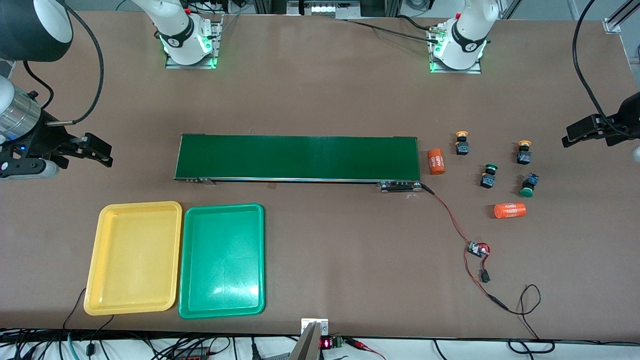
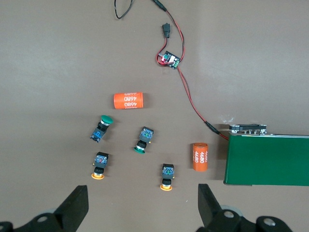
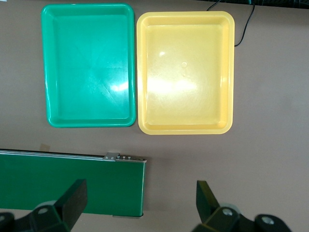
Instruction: Sort buttons by color to trays
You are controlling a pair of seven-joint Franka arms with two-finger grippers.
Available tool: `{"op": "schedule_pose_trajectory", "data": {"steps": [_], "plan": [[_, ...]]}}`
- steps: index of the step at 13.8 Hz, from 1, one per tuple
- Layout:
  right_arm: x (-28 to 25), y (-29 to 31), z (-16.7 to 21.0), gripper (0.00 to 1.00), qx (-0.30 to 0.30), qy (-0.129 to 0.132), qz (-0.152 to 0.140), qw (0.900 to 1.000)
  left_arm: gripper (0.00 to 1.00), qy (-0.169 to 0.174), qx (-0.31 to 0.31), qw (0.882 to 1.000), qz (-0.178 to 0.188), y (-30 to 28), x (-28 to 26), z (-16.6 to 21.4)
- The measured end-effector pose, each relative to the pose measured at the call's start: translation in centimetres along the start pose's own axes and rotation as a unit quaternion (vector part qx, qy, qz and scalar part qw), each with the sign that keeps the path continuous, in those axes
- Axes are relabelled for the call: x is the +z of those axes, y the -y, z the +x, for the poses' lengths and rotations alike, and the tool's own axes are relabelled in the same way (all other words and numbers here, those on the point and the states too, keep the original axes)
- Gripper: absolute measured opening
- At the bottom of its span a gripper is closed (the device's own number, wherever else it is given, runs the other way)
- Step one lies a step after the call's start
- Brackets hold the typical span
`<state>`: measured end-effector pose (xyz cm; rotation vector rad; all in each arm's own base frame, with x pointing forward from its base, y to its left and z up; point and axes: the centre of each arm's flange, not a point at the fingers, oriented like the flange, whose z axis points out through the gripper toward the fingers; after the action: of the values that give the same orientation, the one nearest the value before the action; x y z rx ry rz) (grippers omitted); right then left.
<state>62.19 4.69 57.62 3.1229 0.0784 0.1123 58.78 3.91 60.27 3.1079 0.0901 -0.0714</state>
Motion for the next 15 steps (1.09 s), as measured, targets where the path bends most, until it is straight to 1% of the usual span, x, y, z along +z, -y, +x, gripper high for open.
{"op": "schedule_pose_trajectory", "data": {"steps": [3, 6, 7, 9, 11, 13, 15], "plan": [[0.0, 0.0, 0.0, 1.0, 0.0, 0.0, 0.0, 1.0, 1.0, 0.004, 0.0, 1.0, 0.0, 0.0, 0.0, -0.3], [0.1, 0.0, 0.0, 1.0, -0.001, 0.0, 0.0, 1.0, 1.0, 0.0, 0.003, 1.0, 0.0, -0.4, -0.5, -0.6], [0.1, 0.0, 0.0, 1.0, -0.001, 0.0, 0.0, 1.0, 1.0, 0.004, 0.004, 1.0, 0.0, -0.5, -0.2, -0.6], [0.1, 0.0, 0.1, 1.0, -0.001, 0.0, 0.0, 1.0, 1.0, 0.037, -0.003, 0.999, -0.001, 0.4, 2.3, -0.4], [0.1, 0.0, 0.1, 1.0, -0.001, 0.0, 0.0, 1.0, 1.0, 0.062, -0.015, 0.998, -0.004, 2.4, 5.6, 0.7], [0.1, 0.0, 0.1, 1.0, -0.002, 0.0, 0.0, 1.0, 1.0, 0.076, -0.017, 0.997, -0.007, 3.2, 9.6, 2.9], [0.1, 0.0, 0.1, 1.0, -0.002, 0.0, 0.0, 1.0, 1.0, 0.087, 0.007, 0.996, -0.011, 2.7, 14.4, 5.6]]}}
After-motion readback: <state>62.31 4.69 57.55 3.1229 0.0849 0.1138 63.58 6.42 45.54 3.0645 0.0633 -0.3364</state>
